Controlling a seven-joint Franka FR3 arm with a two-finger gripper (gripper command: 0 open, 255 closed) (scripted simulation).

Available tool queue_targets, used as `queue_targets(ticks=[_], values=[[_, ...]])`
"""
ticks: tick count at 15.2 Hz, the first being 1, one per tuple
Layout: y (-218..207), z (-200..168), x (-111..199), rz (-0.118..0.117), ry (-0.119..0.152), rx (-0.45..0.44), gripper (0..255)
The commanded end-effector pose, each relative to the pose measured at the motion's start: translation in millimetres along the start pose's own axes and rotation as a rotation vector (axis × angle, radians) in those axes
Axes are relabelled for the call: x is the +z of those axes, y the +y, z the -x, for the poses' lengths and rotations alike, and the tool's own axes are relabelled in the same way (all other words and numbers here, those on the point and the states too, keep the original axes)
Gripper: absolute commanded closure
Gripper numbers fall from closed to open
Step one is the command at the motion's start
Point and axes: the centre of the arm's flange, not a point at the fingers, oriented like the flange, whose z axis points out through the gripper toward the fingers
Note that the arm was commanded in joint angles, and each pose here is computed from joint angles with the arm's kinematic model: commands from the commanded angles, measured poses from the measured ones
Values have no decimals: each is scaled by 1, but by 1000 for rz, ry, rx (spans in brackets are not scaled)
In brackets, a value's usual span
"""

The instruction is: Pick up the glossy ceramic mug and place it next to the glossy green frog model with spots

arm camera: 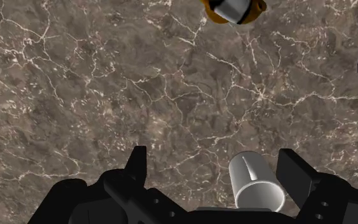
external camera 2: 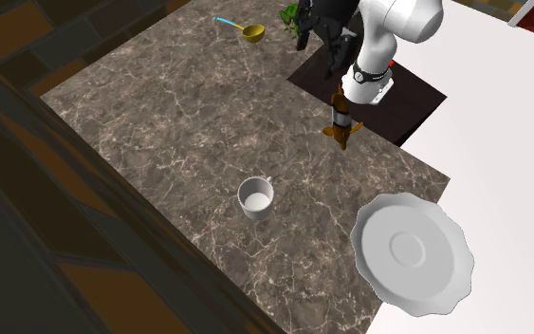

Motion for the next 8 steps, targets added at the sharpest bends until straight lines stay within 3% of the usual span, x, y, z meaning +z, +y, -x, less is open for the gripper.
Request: queue_targets(ticks=[1, 8], values=[[-20, -16, 18, 3, -8, 10, 0], [-71, -75, 74, 18, -35, 41, 0]])
